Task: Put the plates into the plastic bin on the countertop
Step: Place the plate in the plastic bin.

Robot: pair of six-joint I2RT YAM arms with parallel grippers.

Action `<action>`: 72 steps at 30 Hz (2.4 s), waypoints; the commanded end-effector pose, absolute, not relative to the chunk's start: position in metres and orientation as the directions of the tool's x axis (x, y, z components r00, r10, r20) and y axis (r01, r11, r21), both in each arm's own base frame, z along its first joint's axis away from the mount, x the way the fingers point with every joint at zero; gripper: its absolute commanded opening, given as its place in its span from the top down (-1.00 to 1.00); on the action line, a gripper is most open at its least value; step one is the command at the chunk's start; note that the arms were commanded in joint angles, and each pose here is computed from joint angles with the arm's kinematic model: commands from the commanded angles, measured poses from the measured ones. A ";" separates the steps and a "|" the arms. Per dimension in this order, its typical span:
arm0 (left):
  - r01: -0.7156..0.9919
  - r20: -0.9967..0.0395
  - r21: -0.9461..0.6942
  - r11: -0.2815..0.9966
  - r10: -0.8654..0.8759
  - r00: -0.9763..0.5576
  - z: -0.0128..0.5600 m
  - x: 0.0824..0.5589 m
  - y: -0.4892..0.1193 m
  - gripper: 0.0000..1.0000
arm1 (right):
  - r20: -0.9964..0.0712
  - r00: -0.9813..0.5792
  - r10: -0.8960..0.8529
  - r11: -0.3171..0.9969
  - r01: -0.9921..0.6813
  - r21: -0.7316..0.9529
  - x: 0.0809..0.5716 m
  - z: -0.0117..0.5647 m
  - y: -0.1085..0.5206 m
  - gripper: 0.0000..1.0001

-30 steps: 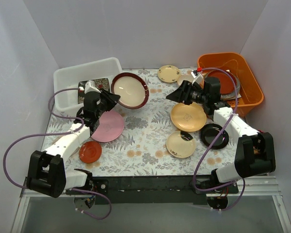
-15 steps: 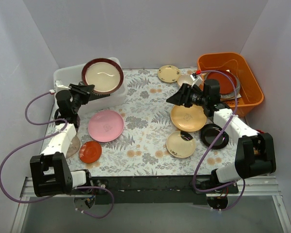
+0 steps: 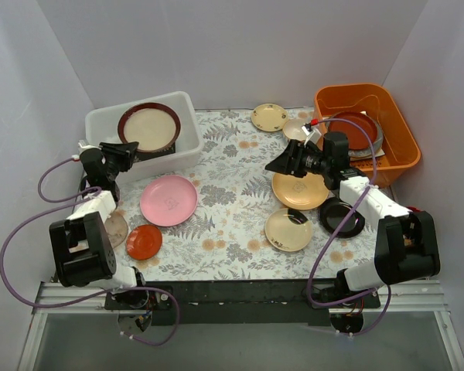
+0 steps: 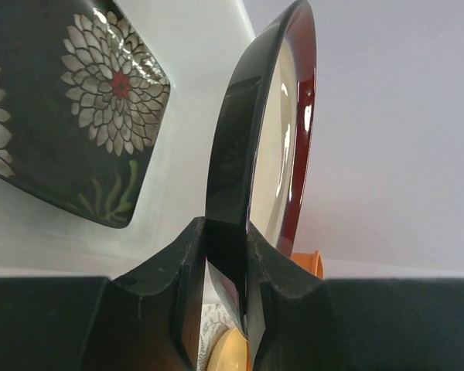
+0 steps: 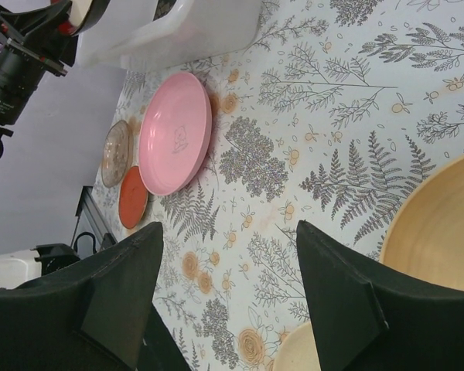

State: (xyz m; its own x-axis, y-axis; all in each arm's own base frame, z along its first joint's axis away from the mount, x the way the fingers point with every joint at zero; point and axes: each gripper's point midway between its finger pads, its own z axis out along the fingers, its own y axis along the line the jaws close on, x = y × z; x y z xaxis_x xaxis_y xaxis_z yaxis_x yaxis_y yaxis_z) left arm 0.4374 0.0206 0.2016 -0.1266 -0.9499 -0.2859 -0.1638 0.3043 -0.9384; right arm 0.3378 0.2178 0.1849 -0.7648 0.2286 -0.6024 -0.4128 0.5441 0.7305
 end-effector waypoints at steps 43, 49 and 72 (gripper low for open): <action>-0.280 -0.352 -0.859 0.428 -0.892 -0.282 0.184 0.524 0.052 1.00 | -0.596 -0.782 0.182 0.529 -0.433 0.730 0.317 0.165 0.218 -0.50; -0.314 -0.346 -0.844 0.434 -0.889 -0.299 0.172 0.525 0.057 0.88 | -0.592 -0.786 0.179 0.528 -0.431 0.732 0.316 0.163 0.218 -0.50; -0.419 -0.377 -0.765 0.489 -0.868 -0.324 0.143 0.519 0.072 0.07 | -0.582 -0.793 0.179 0.516 -0.428 0.742 0.314 0.159 0.220 -0.50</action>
